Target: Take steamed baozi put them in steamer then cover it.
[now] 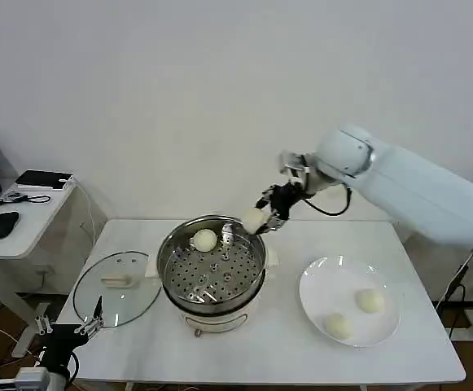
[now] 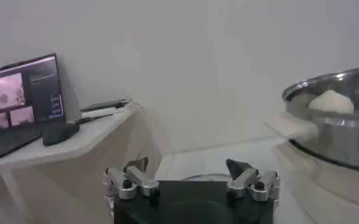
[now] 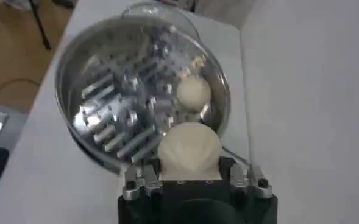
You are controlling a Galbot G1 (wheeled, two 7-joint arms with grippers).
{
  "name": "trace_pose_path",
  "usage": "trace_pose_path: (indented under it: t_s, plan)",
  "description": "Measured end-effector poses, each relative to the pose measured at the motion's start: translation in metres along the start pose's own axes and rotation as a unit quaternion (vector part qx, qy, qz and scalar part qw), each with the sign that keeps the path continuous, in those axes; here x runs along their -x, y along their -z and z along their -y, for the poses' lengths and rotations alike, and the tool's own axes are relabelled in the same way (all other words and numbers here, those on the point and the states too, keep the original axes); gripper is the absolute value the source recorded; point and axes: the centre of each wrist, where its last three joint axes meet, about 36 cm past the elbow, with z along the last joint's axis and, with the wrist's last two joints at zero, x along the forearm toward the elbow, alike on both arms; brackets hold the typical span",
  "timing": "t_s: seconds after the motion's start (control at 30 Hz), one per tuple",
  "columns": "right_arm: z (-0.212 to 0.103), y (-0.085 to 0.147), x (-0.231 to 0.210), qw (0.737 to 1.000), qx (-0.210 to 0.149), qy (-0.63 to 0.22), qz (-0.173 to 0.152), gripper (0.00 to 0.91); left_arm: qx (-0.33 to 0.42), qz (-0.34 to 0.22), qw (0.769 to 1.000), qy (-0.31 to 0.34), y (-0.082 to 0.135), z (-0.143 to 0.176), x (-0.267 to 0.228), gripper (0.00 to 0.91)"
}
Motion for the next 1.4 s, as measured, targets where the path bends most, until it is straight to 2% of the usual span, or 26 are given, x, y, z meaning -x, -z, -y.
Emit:
trace_pose_path:
  t_s: [0.27, 0.57, 0.93, 1.4]
  plan:
    - [0.005, 0.040, 0.045, 0.999, -0.006, 0.035, 0.001, 0.635, -0.011, 0.002, 1.000, 0.013, -0.001, 0.004, -0.001, 0.907]
    - [0.009, 0.068, 0.094, 0.998, -0.016, 0.054, 0.000, 0.635, -0.016, 0.011, 1.000, 0.015, 0.005, 0.006, -0.004, 0.907]
    - [0.009, 0.086, 0.144, 0.998, -0.034, 0.059, -0.014, 0.635, -0.018, 0.012, 1.000, 0.017, 0.006, 0.008, -0.004, 0.907]
    - [0.004, 0.101, 0.176, 0.995, -0.056, 0.068, -0.038, 0.635, -0.023, 0.010, 0.999, 0.024, 0.004, 0.008, -0.005, 0.907]
